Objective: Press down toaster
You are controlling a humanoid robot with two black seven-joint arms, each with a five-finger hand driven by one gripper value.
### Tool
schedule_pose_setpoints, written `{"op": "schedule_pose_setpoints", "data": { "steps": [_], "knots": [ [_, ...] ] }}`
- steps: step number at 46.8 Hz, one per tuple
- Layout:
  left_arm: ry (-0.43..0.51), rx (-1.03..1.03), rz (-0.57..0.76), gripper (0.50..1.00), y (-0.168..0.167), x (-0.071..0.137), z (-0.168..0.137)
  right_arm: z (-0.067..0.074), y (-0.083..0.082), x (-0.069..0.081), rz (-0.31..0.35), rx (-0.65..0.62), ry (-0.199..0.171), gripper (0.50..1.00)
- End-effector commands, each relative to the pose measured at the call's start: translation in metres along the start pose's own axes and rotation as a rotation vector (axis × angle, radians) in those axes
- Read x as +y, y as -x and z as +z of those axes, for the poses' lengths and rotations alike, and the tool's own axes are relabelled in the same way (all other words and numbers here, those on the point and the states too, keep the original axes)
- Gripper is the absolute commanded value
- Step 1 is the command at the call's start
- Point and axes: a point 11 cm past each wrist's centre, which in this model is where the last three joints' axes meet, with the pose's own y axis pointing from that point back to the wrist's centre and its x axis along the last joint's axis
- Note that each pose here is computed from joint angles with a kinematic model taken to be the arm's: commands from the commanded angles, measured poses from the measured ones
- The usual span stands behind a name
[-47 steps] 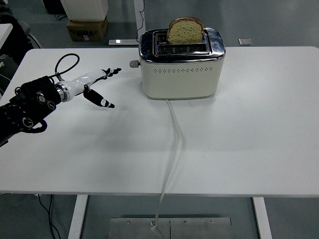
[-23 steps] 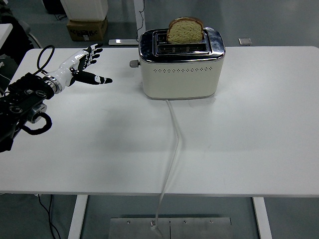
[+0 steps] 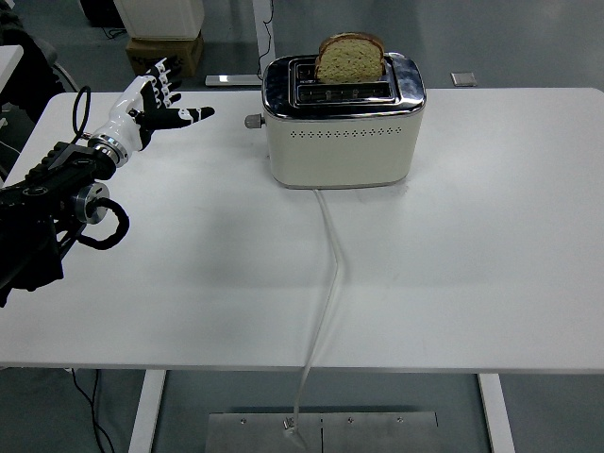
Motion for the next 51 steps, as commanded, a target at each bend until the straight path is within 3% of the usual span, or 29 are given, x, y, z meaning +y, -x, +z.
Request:
{"op": "schedule_pose_setpoints", "data": {
  "steps": [1, 23, 41, 51],
  "knots": [
    [0.007, 0.046, 0.043, 1.0, -0.004, -0.002, -0.002, -0.01, 0.002, -0.001, -0.005, 0.001, -0.018, 1.0],
    [0.071, 0.259, 0.098, 1.0, -0.016, -0.002, 0.007, -0.01, 0.002, -0.001, -0.005, -0.002, -0.017, 1.0],
    [0.086, 0.356, 0.063, 1.0, 0.015, -0.009, 0.005, -0.006, 0.0, -0.001, 0.001, -0.001, -0.01, 1.0],
    [0.121, 0.427, 0.104, 1.0, 0.008, -0.009, 0.008, -0.007, 0.0, -0.001, 0.001, 0.002, -0.012, 1.0]
  ]
}}
